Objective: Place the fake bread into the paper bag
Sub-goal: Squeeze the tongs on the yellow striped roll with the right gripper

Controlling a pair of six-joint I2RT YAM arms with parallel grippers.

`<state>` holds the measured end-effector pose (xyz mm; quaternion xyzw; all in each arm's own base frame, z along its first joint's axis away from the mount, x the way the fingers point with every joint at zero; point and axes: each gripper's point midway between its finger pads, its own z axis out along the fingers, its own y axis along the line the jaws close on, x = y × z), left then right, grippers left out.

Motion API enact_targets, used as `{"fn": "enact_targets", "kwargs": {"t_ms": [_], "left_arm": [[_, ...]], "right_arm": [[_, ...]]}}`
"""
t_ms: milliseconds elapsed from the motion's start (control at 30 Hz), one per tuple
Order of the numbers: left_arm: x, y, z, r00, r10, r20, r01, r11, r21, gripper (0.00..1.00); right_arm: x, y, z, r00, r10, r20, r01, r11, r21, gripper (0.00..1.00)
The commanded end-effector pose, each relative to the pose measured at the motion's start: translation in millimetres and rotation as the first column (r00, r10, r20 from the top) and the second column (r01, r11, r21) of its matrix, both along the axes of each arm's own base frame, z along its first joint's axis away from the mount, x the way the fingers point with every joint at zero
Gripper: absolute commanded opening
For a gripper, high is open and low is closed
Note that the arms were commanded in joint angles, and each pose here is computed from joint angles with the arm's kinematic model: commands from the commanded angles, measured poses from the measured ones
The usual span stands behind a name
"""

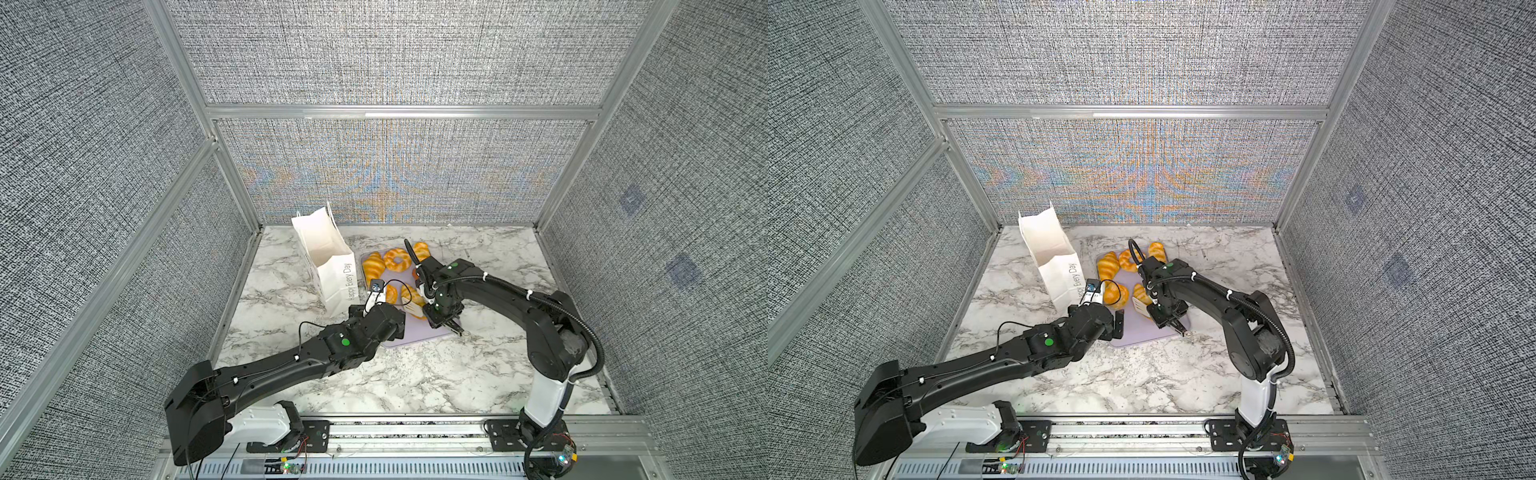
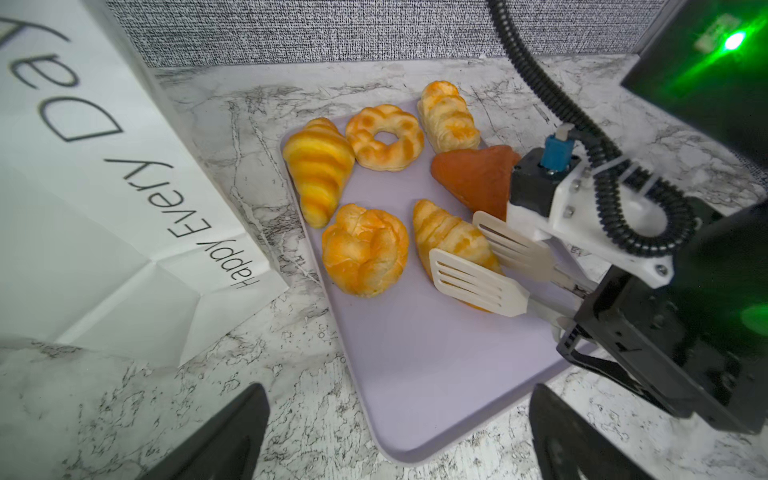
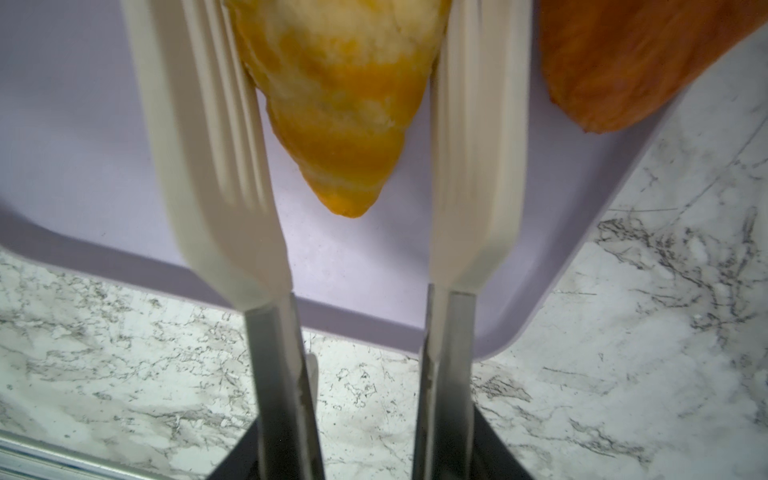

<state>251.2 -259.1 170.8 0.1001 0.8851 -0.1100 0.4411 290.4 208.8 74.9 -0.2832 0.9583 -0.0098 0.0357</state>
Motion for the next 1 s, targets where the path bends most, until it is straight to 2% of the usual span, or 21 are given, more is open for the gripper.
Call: {"fn": "enact_targets", "kwargs": {"t_ms": [0, 167, 333, 600, 967], "left_arm": [[-5.7, -10.5, -5.6, 0.997, -0.075, -0.022, 0.075, 0.997, 0.006, 0.99], [-7.0, -8.5, -11.0, 0.998, -0.065, -0.028, 0.065, 0.998, -0.011, 0.99], [-7.6, -1.3, -11.1, 0.999, -0.042, -0.023, 0.042, 0.999, -0.010, 0.99], [-6.2, 15.6, -3.4, 1.000, 0.020, 0.018, -0.020, 0.999, -0.027, 0.99], [-5.0, 21.0, 12.6, 0.997, 0.017, 0.069, -0.015, 1.000, -0.024, 0.99]], "right_arm": [[-5.3, -2.4, 1.1, 0.999, 0.036, -0.026, -0.036, 0.999, -0.017, 0.46], [-7.1, -1.3, 0.9, 0.998, 0.056, -0.034, -0.056, 0.998, -0.010, 0.42], [-10.0, 9.0, 6.1, 0.996, 0.076, -0.039, -0.073, 0.995, 0.072, 0.34], [-7.4, 5.5, 14.6, 0.998, 0.066, -0.019, -0.064, 0.993, 0.100, 0.33], [-5.1, -3.9, 32.7, 1.000, 0.026, 0.004, -0.026, 0.986, 0.163, 0.33]]}}
